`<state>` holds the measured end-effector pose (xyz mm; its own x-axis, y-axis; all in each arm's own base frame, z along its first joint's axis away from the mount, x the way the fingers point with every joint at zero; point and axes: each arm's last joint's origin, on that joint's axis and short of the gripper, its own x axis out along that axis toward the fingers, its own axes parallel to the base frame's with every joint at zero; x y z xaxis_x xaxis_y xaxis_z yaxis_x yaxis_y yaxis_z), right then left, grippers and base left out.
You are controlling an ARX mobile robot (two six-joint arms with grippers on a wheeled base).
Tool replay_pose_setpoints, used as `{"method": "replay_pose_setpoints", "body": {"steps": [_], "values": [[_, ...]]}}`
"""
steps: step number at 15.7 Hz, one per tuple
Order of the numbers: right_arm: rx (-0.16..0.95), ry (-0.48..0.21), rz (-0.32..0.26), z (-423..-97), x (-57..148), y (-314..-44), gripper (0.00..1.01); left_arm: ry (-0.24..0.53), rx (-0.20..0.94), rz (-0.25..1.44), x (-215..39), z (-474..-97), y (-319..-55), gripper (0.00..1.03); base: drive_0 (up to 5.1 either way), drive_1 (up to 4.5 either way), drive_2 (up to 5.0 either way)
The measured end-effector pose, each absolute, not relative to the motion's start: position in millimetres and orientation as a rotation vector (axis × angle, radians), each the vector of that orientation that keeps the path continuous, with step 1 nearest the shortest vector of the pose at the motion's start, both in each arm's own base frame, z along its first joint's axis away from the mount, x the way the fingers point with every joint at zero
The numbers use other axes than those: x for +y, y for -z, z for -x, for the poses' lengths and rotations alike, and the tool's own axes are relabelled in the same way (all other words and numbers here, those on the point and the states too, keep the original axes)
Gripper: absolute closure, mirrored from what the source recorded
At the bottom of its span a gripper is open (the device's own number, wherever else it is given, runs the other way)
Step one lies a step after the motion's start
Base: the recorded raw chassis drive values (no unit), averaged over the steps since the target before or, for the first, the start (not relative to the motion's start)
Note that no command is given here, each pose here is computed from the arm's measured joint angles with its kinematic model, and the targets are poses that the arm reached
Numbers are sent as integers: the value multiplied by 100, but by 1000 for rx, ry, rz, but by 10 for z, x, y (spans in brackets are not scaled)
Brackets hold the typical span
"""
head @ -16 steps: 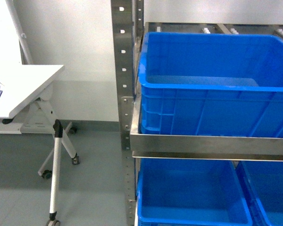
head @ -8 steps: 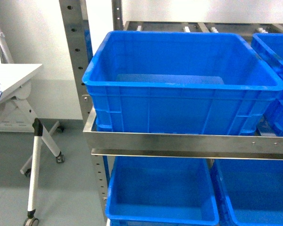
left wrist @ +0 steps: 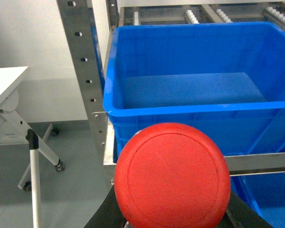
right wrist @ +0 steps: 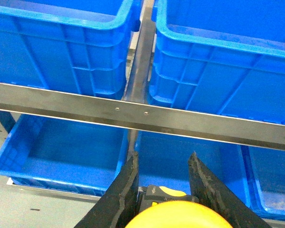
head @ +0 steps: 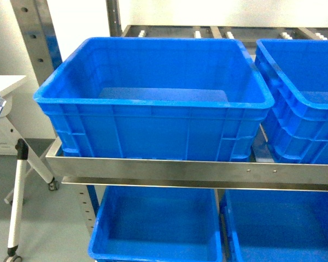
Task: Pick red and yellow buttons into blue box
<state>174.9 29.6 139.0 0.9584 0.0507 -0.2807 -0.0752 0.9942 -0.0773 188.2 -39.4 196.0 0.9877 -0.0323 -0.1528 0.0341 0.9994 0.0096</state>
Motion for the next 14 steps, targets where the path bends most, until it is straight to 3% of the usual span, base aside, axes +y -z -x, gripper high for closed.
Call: {"method": "replay_pose_setpoints", "body": {"steps": [14], "values": [[281, -64, 87, -1749, 297, -1391, 72, 33, 153, -12, -394, -1883, -1959, 80, 464, -99, -370]]}}
